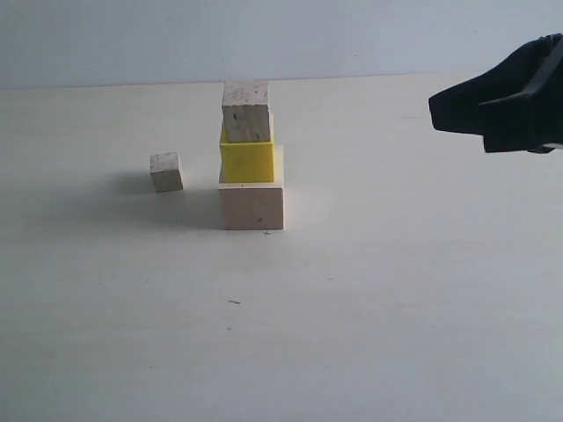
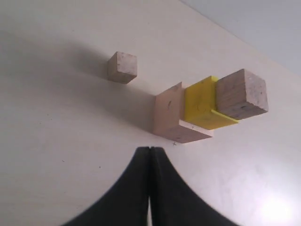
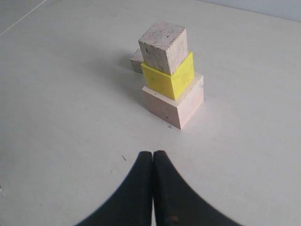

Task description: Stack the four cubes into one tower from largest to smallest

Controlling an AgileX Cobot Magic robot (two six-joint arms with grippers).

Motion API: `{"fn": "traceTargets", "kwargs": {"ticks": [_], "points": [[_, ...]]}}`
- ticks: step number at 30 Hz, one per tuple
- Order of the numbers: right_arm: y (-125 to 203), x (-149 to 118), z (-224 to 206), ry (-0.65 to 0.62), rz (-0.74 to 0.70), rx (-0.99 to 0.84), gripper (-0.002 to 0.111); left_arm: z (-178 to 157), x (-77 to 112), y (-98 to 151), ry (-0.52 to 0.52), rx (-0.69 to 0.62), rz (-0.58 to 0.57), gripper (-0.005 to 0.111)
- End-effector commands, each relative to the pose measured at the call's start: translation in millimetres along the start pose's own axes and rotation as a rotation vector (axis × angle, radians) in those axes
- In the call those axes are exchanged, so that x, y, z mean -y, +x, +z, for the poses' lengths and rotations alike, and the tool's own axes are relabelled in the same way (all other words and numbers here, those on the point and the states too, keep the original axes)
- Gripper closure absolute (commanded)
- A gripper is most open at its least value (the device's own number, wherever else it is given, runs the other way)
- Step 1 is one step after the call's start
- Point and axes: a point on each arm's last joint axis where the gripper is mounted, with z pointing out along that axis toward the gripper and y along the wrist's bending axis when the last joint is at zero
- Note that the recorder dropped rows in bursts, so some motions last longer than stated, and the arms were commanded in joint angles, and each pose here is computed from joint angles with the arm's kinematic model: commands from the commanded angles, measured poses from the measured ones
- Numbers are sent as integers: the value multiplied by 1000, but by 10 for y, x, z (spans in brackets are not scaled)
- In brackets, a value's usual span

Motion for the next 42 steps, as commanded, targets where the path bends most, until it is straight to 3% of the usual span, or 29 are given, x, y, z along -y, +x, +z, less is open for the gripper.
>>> {"fn": "traceTargets", "kwargs": {"ticks": [1, 6, 10, 12, 19, 25, 30, 42], "points": [[-1, 3, -13, -2, 9, 11, 108, 167, -24, -3, -25, -85, 13, 103], [-1, 3, -13, -2, 6, 11, 108, 422, -80, -35, -79, -199, -7, 80], [5, 2, -13, -3, 5, 4, 108, 603, -37, -203, -99, -247, 16, 58], [9, 0, -13, -5, 5, 0, 108, 671, -8, -302, -112, -261, 34, 53], [21, -6, -14, -11, 6, -14, 108, 881, 149, -642, -119, -333, 62, 53], [23, -6, -14, -12, 10, -16, 108, 1185, 166, -807, -137, -420, 51, 53], [22, -10, -14, -16, 15, -14, 108, 1463, 215, -879, -170, -448, 114, 53], [64, -38, -16, -46, 27, -61, 108, 2160, 476, -939, -232, -544, 146, 53]]}}
